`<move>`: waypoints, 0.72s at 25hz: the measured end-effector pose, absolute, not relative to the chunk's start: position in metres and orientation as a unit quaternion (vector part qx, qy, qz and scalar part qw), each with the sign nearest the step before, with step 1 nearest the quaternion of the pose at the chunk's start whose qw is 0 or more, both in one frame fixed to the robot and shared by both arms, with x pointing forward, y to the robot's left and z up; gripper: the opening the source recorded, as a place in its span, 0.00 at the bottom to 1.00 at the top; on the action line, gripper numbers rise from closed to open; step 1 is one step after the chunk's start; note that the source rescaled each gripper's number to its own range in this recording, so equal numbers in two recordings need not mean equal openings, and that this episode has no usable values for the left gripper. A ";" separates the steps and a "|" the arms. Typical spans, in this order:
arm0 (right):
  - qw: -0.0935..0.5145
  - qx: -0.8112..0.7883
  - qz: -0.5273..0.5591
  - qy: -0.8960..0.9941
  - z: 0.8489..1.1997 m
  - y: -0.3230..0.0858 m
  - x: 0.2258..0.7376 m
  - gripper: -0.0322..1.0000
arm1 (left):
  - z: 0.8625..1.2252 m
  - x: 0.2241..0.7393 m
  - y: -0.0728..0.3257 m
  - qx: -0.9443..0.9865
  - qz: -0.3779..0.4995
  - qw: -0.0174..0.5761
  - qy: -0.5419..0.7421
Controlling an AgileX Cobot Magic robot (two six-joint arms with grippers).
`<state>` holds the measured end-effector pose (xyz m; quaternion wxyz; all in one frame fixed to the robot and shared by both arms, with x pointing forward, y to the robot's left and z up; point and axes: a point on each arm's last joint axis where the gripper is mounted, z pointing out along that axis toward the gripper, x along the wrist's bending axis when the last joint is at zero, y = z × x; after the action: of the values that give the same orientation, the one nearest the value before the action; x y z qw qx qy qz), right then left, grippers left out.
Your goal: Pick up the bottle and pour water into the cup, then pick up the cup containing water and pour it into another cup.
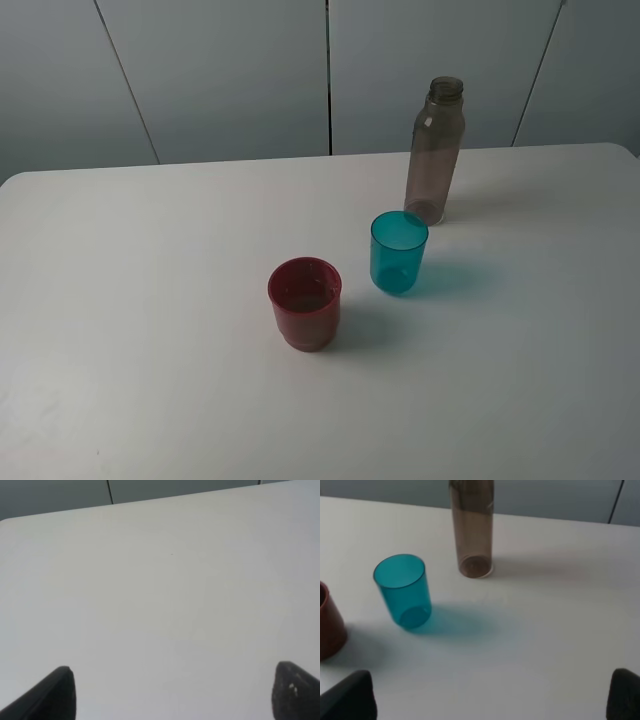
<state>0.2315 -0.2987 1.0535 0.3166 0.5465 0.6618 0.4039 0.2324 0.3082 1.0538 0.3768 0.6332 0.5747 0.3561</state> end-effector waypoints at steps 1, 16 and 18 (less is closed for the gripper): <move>0.322 0.554 0.401 0.655 1.054 -0.299 0.231 1.00 | 1.054 0.232 0.308 0.633 0.356 0.377 0.575; 0.373 0.633 0.356 0.578 1.054 -0.297 0.231 1.00 | 1.054 0.232 0.308 0.633 0.356 0.377 0.575; 0.373 0.633 0.355 0.578 1.054 -0.297 0.231 1.00 | 1.054 0.232 0.308 0.633 0.356 0.377 0.575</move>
<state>0.2314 -0.2970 1.0535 0.3732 0.6328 0.5781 0.3550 0.2324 0.3082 1.0538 0.3768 0.6332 0.5747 0.3561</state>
